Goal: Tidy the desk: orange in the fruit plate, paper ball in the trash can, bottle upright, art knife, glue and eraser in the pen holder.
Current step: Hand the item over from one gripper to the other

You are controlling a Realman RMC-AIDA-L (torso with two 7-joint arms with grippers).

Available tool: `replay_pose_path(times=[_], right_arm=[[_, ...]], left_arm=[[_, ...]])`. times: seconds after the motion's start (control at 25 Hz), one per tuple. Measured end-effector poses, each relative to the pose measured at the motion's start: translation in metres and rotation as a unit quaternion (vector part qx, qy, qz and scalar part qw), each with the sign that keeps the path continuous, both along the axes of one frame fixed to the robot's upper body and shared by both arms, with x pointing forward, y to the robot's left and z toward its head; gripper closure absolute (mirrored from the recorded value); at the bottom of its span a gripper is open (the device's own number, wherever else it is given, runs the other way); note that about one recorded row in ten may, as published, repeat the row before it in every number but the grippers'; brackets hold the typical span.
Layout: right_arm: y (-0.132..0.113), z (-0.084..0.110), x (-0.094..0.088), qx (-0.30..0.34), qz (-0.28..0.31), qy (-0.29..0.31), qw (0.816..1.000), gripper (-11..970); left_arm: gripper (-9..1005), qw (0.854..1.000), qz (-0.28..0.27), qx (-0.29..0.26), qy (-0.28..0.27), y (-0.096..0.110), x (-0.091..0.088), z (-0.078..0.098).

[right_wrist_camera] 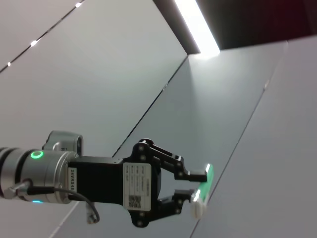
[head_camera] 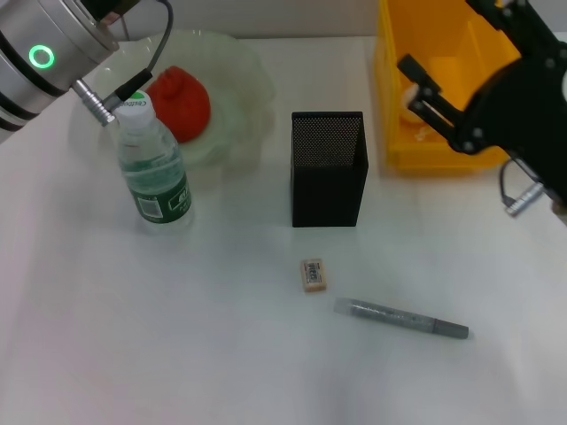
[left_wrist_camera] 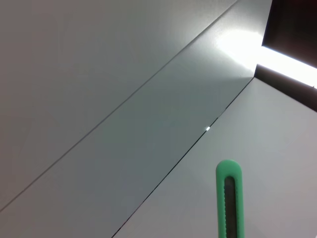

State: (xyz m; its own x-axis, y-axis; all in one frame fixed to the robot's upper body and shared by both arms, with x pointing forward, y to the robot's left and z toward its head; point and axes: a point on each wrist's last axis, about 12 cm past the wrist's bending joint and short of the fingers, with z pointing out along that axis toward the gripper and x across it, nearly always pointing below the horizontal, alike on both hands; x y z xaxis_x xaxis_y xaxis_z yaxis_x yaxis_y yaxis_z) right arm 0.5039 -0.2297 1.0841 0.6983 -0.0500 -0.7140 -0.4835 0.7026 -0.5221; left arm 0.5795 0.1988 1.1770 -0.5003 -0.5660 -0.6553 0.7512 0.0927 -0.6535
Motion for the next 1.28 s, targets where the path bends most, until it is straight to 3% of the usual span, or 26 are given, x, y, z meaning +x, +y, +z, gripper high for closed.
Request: replay_pose_path(times=[0.12,0.44,1.28], right_arm=[[0.022,0.003,0.005,-0.001,-0.034,-0.037,0.999,237],[0.048,0.009,0.01,0.019,-0.062,-0.046,0.997,236],[0.06,0.013,0.016,0.027,-0.056,-0.033,0.998,237]], left_arm=[[806,1.0,0.005,-0.005,0.001,-0.001,0.001,-0.001],[806,1.0,0.018,-0.017,0.013,0.0,0.003,-0.008],[806,1.0,0.003,-0.008,0.002,-0.012,-0.001,-0.013]])
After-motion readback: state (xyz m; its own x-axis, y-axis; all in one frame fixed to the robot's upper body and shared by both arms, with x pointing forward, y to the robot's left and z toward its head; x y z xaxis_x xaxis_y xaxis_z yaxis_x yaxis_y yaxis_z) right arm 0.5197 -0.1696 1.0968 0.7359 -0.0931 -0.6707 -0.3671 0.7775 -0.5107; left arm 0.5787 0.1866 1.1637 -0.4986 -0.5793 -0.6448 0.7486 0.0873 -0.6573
